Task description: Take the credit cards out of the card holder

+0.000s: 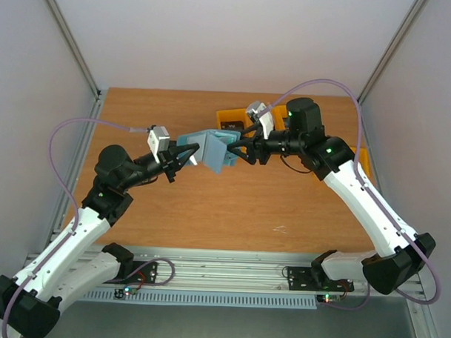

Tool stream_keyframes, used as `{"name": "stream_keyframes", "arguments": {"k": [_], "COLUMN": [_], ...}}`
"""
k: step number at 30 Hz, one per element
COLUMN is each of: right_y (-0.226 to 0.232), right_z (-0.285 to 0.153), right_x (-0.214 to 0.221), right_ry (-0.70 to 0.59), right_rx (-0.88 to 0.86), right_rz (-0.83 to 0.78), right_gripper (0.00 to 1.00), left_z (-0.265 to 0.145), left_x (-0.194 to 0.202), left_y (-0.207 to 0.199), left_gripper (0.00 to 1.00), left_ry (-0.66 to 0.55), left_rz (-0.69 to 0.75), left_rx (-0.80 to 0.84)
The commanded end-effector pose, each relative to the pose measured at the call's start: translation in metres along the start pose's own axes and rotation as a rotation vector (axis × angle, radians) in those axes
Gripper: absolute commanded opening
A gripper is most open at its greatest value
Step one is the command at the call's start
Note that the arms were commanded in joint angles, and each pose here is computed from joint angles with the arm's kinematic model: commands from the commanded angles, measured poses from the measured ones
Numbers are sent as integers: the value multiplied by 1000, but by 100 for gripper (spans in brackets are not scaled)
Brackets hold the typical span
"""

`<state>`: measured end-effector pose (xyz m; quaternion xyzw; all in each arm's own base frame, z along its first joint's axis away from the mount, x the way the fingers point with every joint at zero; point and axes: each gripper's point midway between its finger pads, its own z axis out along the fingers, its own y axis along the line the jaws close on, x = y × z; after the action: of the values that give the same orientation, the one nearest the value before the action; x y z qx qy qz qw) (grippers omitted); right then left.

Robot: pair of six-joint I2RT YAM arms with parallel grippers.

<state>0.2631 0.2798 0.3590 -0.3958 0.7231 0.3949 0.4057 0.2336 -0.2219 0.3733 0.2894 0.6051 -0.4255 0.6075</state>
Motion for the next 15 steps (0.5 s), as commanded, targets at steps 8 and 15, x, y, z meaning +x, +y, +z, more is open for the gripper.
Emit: {"name": "stream_keyframes", "arguments": {"k": [8, 15], "right_y": [48, 46], "right_z": [33, 40], "right_x": [-17, -23], "right_ry": [14, 31], "right_rx": [-123, -93], "right_rz": [-73, -17], "right_gripper": [64, 30], "left_z": [-4, -4], "left_x": [-31, -25], "left_y": [-14, -18], "left_gripper": [0, 0], "left_ry": [-87, -72], "left_rz": [44, 46], "left_rx": [33, 57]}}
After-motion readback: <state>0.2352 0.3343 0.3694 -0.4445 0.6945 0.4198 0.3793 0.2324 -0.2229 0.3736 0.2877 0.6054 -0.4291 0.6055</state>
